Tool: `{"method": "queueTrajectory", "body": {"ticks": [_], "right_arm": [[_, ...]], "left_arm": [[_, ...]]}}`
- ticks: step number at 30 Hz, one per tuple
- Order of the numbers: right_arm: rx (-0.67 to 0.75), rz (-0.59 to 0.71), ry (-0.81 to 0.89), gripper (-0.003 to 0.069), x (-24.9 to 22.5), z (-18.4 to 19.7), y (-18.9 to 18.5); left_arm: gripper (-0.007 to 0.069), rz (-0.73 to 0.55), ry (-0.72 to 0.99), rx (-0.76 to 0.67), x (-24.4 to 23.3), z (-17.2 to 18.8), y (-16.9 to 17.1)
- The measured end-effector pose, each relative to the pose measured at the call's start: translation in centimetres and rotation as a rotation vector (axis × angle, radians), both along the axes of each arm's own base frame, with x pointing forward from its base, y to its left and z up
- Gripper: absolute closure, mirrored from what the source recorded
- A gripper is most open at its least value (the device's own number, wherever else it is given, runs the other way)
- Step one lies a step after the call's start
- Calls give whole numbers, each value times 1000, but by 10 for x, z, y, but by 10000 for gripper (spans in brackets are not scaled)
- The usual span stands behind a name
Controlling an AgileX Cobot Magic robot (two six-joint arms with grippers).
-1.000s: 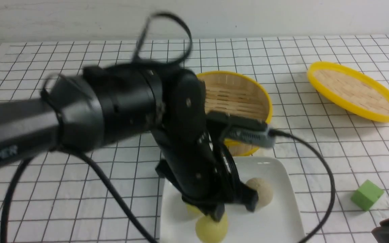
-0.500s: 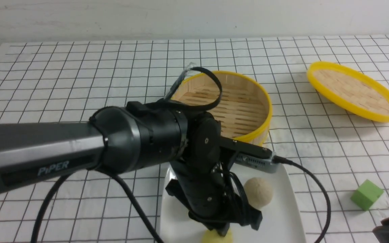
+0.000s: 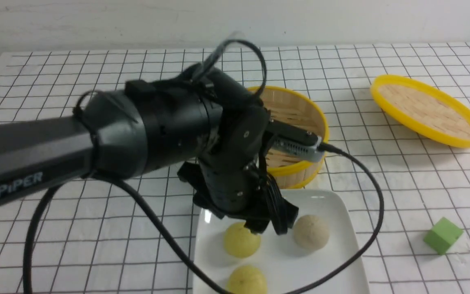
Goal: Put the steamed buns into the plate on the white-black tablecloth.
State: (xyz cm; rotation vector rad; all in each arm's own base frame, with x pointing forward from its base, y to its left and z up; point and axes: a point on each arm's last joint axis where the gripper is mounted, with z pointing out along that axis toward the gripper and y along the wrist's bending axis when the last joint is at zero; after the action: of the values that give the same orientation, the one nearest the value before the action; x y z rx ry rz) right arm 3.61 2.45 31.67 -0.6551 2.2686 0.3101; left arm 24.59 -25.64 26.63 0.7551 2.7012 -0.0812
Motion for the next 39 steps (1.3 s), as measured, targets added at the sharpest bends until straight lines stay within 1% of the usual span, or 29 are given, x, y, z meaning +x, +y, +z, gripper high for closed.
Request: {"method": "queueTrajectory", "body": {"ticks": [2,3,4,6,7,8,10,11,12,13,16,19,21,23,30,39], "right_arm": [[66,-22,-76,671,-11,3,-8],[70,-23,-83,671,-12,3,-9],[149,-39,-162,671,-19,3,-14],[266,-52,-273,670,-22,-2,-16],[273,-53,-276,669,-21,-3,-15],[343,-52,-330,668,-20,-12,-13],[410,-47,-405,667,-15,-19,-9],[428,-45,-450,666,-8,-28,-5],[438,-44,-464,666,-8,-27,-5],[457,-40,-539,666,-1,-33,-1],[503,-37,-602,664,3,-36,2],[490,-41,-572,664,3,-38,2],[416,-48,-470,664,2,-48,1],[397,-50,-431,664,1,-51,0],[429,-50,-406,664,0,-51,2],[418,-24,-404,659,-1,-52,3]], "left_arm": [[195,-1,-29,1,1,14,1],[197,0,-31,0,1,15,1],[223,0,-49,-2,2,22,2],[264,0,-58,-5,3,26,2],[275,0,-57,-5,3,26,2],[327,1,-56,-3,3,27,2],[403,-1,-54,4,3,27,2],[442,-15,-56,15,3,27,3],[458,-18,-58,17,3,27,3],[514,-36,-65,37,3,27,4],[603,-58,-78,56,4,27,5],[623,-62,-79,59,4,27,5],[623,-62,-79,59,4,27,5],[623,-62,-79,59,4,27,5],[623,-64,-80,59,4,27,5],[623,-67,-84,59,5,27,5]]}}
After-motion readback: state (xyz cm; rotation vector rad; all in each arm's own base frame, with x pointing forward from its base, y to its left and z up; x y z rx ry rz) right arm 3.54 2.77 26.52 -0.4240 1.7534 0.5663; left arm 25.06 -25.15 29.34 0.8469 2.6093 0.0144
